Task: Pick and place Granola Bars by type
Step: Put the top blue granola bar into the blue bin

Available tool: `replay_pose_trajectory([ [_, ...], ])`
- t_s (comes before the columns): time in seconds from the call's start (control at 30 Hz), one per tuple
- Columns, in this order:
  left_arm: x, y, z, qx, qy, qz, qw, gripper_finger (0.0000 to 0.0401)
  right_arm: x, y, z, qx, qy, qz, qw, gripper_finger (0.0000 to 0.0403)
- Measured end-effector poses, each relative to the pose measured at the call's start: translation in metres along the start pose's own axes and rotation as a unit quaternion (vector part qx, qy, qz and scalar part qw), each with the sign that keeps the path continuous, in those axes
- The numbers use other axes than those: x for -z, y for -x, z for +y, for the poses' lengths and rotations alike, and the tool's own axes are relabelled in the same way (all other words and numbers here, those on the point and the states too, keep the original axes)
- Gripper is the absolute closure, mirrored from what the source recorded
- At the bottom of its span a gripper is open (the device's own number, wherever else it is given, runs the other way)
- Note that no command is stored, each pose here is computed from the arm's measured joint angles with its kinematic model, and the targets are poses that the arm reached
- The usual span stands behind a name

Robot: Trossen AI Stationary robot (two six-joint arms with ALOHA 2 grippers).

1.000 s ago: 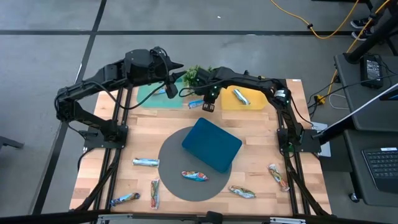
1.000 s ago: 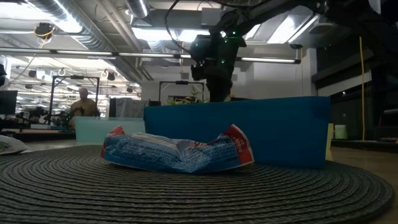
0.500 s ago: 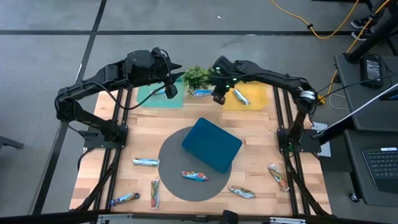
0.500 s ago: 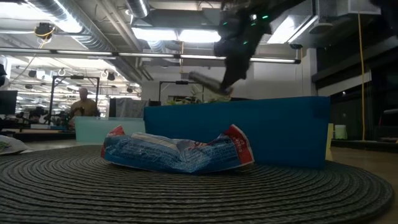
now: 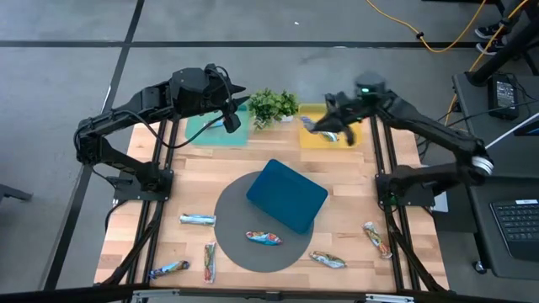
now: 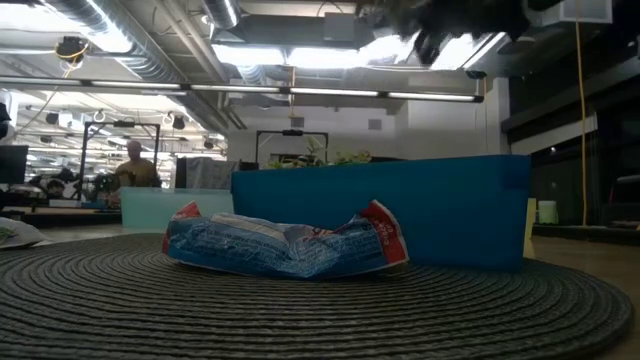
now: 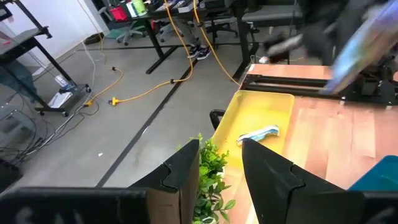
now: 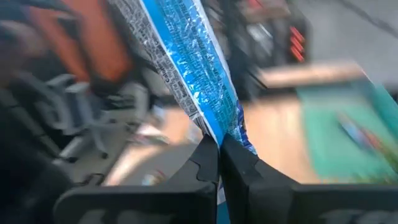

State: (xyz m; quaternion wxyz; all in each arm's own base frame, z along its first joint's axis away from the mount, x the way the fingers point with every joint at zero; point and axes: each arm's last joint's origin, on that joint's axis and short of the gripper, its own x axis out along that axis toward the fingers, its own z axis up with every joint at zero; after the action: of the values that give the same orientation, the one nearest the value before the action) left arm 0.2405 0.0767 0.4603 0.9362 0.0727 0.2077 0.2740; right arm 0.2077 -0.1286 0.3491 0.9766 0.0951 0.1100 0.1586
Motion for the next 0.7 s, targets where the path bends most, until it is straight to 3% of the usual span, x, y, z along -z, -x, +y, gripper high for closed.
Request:
replay_pose_trajectory([
  [0.1,0.000,0.000,0.000,0.000,0.000,0.000,1.000,0.0285,-0.004,0.015,0.021,-0.061,0.058,-0.046,0.995,0.0394],
  [0.2,0.000,0.000,0.000,0.000,0.000,0.000,1.000,0.0285,-0.006,0.025,0.038,-0.087,0.085,-0.069,0.990,0.0394],
  [0.7,0.000,0.000,0.000,0.000,0.000,0.000,1.000,0.0285,-0.009,0.038,0.061,-0.090,0.061,-0.088,0.990,0.0394],
])
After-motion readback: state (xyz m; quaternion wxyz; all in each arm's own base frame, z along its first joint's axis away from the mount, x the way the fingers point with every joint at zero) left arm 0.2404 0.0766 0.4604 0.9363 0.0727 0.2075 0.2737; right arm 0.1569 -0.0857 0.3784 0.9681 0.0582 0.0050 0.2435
